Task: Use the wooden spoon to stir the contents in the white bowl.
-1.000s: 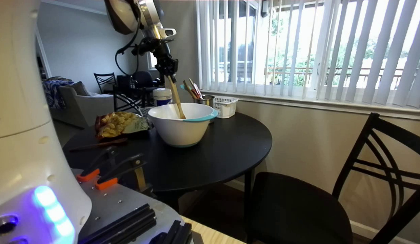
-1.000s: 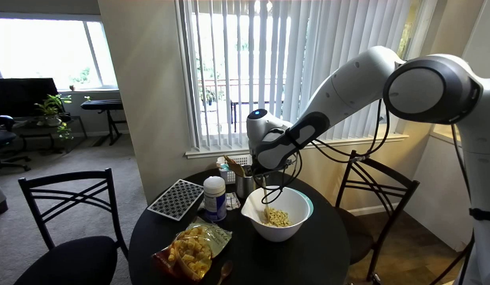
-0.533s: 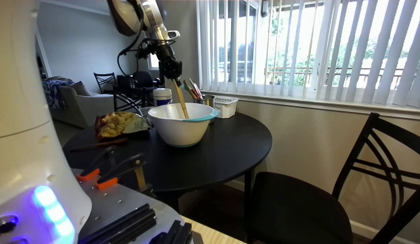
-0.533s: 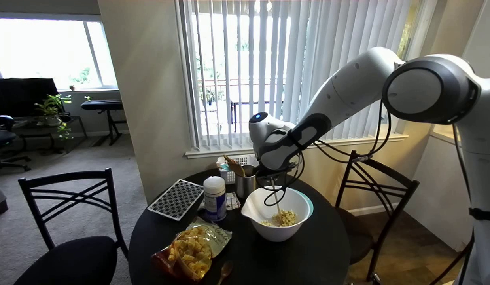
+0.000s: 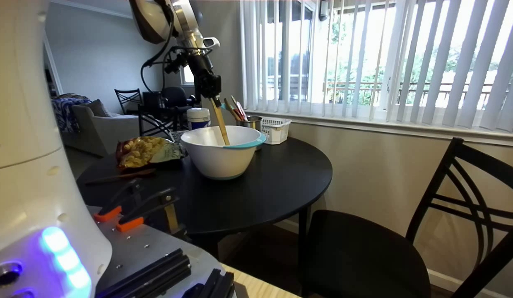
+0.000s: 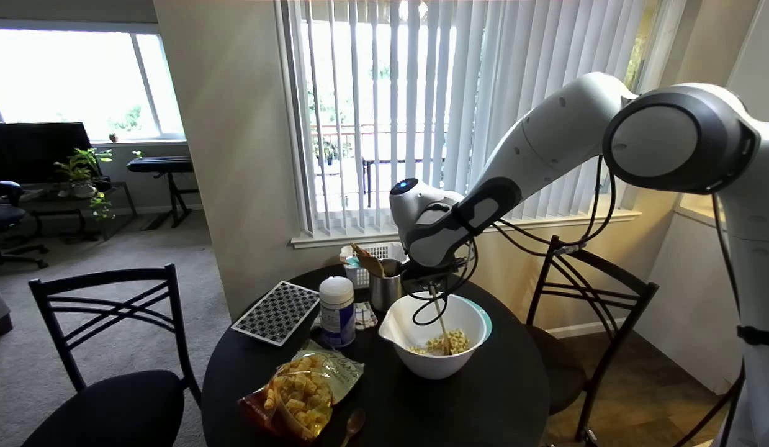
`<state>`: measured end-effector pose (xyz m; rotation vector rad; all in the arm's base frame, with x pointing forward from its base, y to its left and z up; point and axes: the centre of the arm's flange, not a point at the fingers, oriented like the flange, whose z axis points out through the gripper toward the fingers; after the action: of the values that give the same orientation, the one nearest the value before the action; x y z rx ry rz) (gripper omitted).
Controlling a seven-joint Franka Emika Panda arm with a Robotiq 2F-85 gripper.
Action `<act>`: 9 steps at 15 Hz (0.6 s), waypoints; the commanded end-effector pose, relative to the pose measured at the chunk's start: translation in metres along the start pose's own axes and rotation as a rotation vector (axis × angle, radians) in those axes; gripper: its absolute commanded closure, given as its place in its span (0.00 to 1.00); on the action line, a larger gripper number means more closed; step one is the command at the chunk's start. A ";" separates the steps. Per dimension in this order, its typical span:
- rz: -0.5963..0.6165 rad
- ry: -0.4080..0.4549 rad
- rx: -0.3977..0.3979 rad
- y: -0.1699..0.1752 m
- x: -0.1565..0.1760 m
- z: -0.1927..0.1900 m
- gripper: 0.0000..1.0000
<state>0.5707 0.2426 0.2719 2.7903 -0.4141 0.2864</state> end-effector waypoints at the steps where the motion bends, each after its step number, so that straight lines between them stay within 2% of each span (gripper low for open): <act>1: -0.018 -0.048 0.013 0.011 -0.025 0.003 0.97; 9: -0.049 -0.135 0.117 -0.005 -0.033 -0.006 0.97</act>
<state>0.5505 0.2540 0.2780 2.8614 -0.3691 0.2083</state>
